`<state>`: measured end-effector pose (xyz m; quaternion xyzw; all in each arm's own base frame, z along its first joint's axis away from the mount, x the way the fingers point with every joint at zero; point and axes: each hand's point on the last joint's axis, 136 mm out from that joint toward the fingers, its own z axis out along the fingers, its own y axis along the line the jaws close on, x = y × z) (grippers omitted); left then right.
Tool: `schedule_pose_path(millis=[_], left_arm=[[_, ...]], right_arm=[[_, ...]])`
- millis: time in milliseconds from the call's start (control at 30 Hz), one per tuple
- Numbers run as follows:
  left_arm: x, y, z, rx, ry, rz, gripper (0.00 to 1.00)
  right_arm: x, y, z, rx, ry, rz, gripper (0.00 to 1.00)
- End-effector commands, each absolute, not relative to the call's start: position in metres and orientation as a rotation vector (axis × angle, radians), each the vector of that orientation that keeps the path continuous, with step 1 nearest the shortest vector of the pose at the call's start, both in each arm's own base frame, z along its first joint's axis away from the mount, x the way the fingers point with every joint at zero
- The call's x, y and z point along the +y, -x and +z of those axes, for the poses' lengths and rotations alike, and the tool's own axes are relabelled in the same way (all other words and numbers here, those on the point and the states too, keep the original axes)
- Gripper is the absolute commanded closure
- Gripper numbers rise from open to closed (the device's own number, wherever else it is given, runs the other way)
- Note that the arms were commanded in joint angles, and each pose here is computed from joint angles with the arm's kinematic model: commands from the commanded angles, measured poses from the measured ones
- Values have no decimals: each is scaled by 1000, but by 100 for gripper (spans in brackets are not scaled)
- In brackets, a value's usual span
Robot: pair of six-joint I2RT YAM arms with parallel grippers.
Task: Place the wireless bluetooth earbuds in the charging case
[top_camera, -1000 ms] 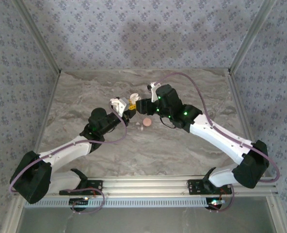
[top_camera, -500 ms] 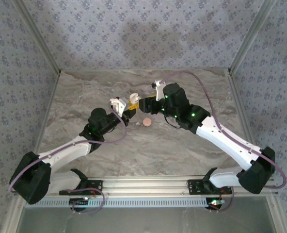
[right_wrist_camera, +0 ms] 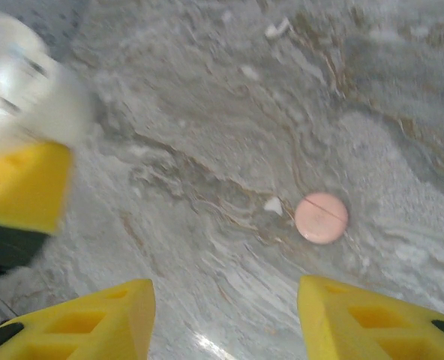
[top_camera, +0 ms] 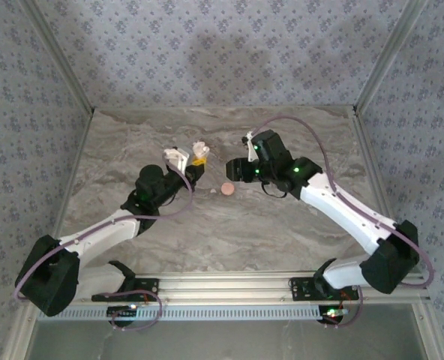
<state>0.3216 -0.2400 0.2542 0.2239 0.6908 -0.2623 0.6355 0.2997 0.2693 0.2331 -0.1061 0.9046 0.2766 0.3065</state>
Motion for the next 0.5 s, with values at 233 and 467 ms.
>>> schedule_pose_path(millis=[233,467], left_arm=[[-165,-344,243,1713,-169,-561,88],[-129,-344,241,1743,-82,-491,88]], right_arm=[[306,-361,202,2451,371,714,44],[346,-427,173,2458,457,715,41]])
